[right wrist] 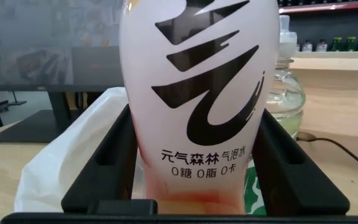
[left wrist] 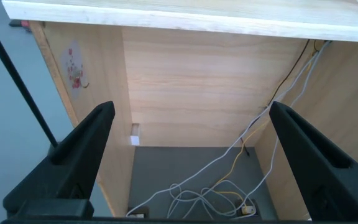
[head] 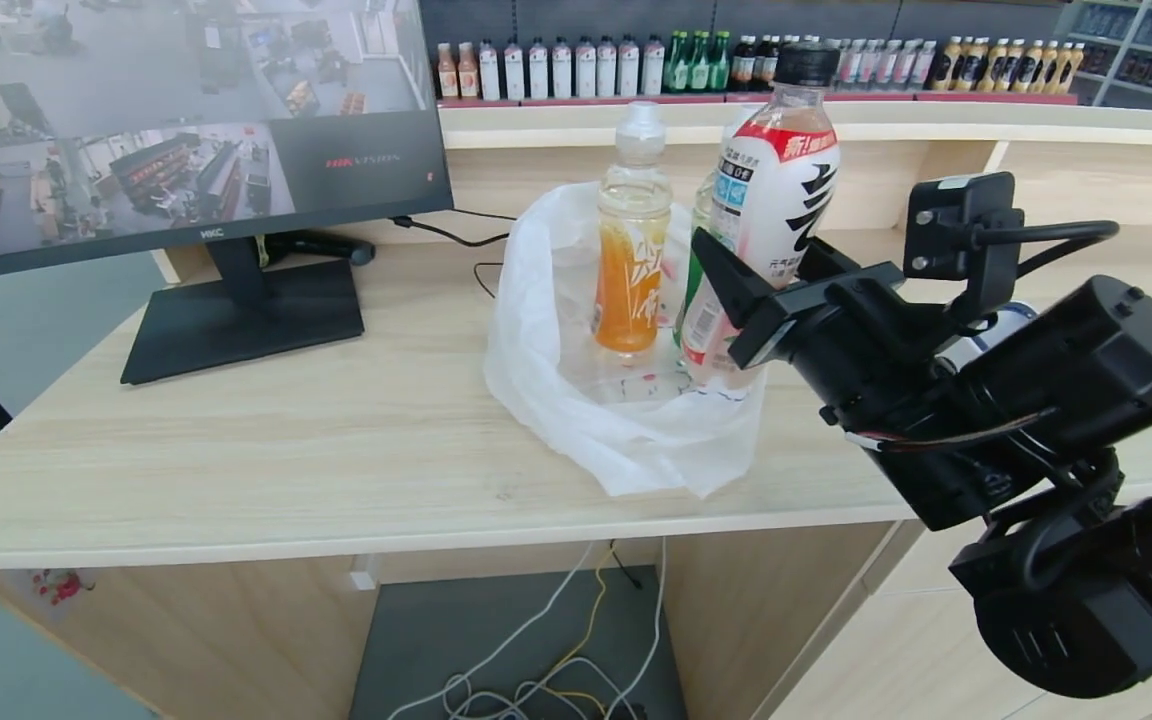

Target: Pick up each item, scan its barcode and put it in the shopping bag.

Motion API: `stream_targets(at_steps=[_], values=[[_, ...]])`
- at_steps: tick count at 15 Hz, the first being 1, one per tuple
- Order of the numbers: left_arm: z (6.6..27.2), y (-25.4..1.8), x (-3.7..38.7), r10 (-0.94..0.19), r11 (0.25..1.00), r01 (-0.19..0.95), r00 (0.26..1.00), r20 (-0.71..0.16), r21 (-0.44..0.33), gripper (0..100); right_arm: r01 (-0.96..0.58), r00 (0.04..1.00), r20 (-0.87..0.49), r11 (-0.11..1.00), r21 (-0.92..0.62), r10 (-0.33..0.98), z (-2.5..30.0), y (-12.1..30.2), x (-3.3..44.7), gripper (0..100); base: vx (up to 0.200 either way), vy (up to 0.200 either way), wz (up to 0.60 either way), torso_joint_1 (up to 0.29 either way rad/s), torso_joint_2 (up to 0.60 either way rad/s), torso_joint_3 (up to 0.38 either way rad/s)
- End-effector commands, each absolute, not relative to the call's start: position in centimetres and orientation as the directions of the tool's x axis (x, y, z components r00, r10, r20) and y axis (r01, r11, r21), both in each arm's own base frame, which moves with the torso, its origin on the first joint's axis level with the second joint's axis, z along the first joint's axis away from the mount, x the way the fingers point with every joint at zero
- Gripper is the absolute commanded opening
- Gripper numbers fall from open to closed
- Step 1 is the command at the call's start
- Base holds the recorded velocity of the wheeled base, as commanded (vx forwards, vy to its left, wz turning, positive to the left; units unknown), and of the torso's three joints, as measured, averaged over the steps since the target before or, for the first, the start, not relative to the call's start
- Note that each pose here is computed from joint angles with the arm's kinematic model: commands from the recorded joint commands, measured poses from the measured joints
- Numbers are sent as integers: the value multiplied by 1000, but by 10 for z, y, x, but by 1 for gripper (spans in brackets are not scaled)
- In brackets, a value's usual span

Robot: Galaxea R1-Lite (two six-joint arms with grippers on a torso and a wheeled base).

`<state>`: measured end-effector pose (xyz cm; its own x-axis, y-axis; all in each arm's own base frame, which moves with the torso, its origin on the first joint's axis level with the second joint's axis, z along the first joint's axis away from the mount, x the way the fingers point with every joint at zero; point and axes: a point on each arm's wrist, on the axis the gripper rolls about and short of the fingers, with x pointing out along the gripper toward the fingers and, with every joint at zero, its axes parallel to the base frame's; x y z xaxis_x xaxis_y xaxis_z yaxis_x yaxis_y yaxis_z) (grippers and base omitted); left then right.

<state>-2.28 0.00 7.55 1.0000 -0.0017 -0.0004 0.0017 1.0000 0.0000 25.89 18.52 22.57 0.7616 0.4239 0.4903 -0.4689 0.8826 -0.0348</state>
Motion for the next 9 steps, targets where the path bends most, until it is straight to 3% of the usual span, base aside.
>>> stream_targets(at_steps=[1, 9], values=[[75, 0, -23, -2, 1000, 2, 1000, 0, 0, 100, -473, 765, 478, 880, -37, 431, 220, 191, 264, 0, 0, 0, 0, 0, 0, 0], [75, 0, -23, -2, 1000, 2, 1000, 0, 0, 100, -476, 765, 477, 879, -33, 433, 212, 205, 282, 0, 0, 0, 0, 0, 0, 0]])
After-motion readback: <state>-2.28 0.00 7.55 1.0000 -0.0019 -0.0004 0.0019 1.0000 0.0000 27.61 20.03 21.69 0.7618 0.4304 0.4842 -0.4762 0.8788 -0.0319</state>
